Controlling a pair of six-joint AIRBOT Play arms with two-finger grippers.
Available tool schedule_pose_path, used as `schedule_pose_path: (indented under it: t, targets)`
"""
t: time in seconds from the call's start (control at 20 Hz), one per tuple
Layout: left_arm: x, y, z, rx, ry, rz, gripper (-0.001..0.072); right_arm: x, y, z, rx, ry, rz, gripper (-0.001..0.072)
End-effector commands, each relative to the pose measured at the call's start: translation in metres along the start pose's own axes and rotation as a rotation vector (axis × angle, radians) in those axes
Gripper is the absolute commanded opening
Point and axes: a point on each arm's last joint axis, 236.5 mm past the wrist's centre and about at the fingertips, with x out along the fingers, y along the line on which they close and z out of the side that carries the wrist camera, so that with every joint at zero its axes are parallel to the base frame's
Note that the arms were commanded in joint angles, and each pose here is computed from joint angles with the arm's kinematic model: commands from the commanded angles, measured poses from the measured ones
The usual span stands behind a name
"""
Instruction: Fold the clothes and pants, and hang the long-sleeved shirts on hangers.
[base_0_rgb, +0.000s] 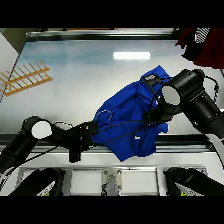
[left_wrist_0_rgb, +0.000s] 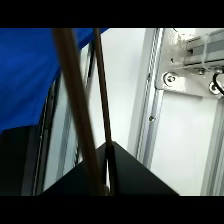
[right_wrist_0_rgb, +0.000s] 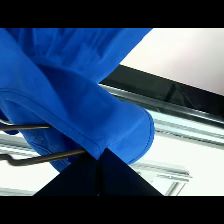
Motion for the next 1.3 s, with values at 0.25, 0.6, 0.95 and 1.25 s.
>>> schedule_pose_path:
  t: [0.25,0.6,0.95,1.25]
  targets:
    - [0.015,-0.013,-0.006,0.014,0.067,-0.092,0.0008,-0.016,-0.006,0.014,0.013,-0.075,-0.012,0.0008]
    - [0.036,0.005,0.01,0.016,0.044,-0.053,0.0008,-0.022,-0.003,0.008,0.002,-0.06,0.003,0.0008]
    - [0.023,0.036,0.0,-0.169,0.004,0.006,0.0008,-0.029,0.008,0.002,-0.004,-0.068,0.064,0.0008]
    - [0.022,0.04,0.001,-0.173,-0.005,0.017,0.0008,-0.035,0.046,0.012,-0.054,-0.131,0.184,0.0007]
